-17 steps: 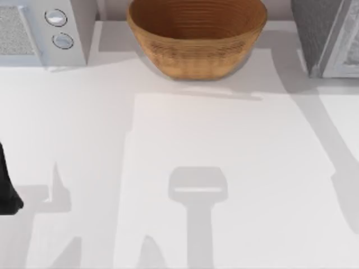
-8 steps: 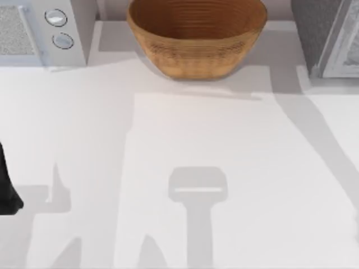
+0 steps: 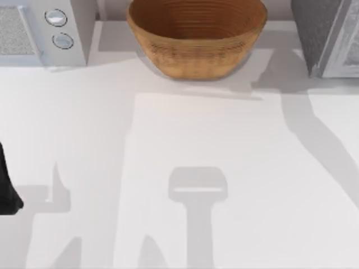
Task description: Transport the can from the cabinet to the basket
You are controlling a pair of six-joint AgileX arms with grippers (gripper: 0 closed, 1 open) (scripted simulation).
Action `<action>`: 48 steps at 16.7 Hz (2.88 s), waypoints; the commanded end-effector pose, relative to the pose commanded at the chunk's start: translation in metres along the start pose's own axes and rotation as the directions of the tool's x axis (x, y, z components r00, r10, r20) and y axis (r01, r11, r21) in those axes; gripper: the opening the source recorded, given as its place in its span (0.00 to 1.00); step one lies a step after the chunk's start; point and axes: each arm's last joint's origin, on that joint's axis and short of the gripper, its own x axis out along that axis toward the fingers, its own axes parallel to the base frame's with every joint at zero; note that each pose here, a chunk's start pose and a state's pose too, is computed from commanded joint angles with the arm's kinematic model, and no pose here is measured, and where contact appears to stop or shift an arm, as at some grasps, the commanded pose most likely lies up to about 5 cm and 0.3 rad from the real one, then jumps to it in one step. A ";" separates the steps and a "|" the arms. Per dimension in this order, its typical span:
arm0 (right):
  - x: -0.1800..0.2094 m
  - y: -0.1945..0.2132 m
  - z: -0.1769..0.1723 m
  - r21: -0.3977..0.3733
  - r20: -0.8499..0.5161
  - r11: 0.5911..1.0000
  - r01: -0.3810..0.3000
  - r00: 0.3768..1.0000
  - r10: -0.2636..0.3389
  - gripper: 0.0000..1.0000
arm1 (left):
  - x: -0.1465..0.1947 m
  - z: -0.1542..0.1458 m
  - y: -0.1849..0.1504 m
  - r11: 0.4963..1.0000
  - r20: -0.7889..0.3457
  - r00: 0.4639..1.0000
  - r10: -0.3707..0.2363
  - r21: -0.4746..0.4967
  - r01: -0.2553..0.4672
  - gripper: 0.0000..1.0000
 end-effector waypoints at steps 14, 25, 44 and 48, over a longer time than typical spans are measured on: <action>-0.039 -0.057 -0.111 -0.017 -0.037 1.000 0.003 0.999 -0.004 0.00 | 0.000 0.000 0.000 1.000 0.000 1.000 0.000 0.000 0.000 1.00; -0.079 -0.099 -0.367 -0.007 -0.071 1.000 -0.004 0.997 0.004 0.00 | 0.000 0.000 0.000 1.000 0.000 1.000 0.000 0.000 0.000 1.00; -0.059 -0.091 -0.317 0.001 0.035 1.000 -0.011 0.999 0.011 0.00 | 0.000 0.000 0.000 1.000 0.000 1.000 0.000 0.000 0.000 1.00; -0.001 -0.066 -0.251 0.002 0.037 1.000 -0.008 0.999 0.008 0.00 | 0.000 0.000 0.000 1.000 0.000 1.000 0.000 0.000 0.000 1.00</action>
